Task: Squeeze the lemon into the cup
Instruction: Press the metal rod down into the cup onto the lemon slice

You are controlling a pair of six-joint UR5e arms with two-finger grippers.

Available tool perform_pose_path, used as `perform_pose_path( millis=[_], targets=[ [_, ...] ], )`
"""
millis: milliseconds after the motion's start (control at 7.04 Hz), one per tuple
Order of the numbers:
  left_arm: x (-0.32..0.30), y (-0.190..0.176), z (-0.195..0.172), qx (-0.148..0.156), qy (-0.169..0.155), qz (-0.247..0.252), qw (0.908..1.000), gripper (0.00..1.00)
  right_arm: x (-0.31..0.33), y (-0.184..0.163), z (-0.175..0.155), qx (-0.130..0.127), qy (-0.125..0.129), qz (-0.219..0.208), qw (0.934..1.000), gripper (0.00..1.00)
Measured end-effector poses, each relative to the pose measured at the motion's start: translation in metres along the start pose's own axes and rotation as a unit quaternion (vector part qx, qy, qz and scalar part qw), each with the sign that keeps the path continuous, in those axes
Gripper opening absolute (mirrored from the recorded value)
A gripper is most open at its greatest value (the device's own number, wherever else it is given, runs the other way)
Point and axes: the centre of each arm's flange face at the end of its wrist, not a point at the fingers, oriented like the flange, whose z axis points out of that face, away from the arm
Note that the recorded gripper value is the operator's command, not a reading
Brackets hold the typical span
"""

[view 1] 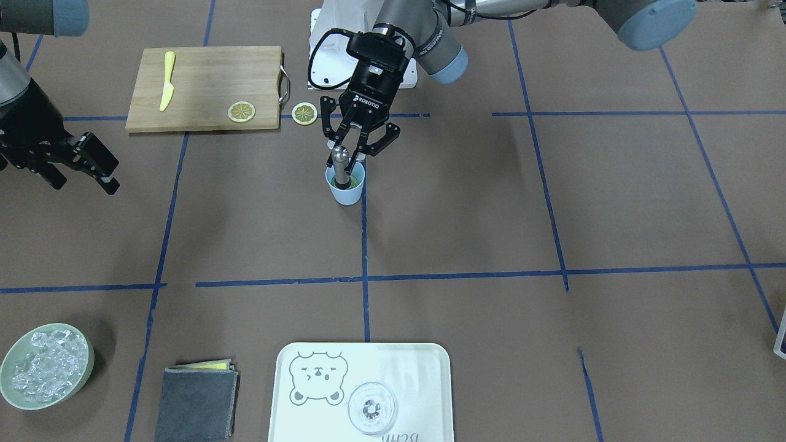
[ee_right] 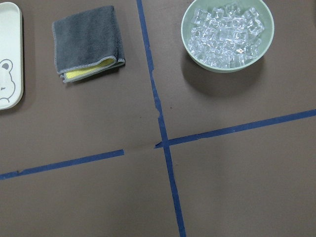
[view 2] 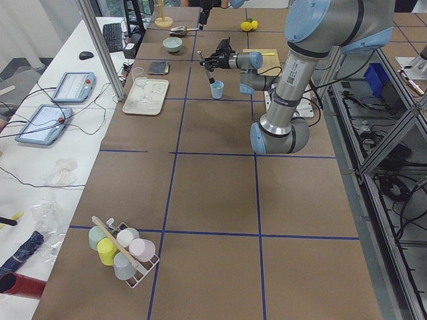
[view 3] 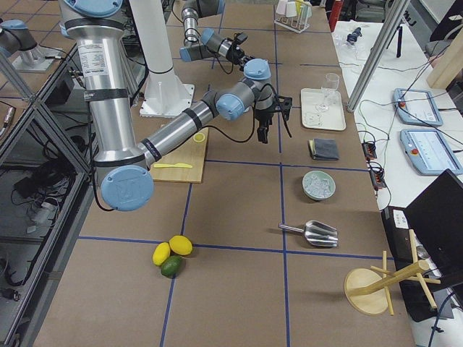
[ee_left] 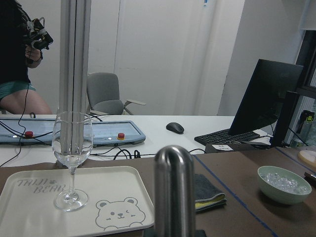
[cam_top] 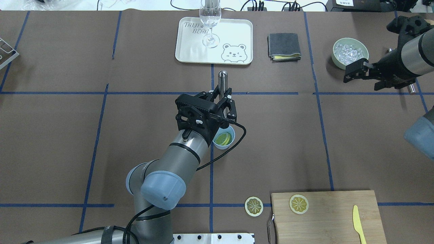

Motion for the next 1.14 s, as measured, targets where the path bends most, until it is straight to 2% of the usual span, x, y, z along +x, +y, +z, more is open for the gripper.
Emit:
perform_pose_path(
  millis=[1137],
  targets=[
    [-0.001, 0.039, -0.007, -0.023, 0.003, 0.012, 0.9997, 0.00, 0.001, 0.000, 0.001, -0.001, 0.001, 0.002, 1.0000, 1.00]
  ],
)
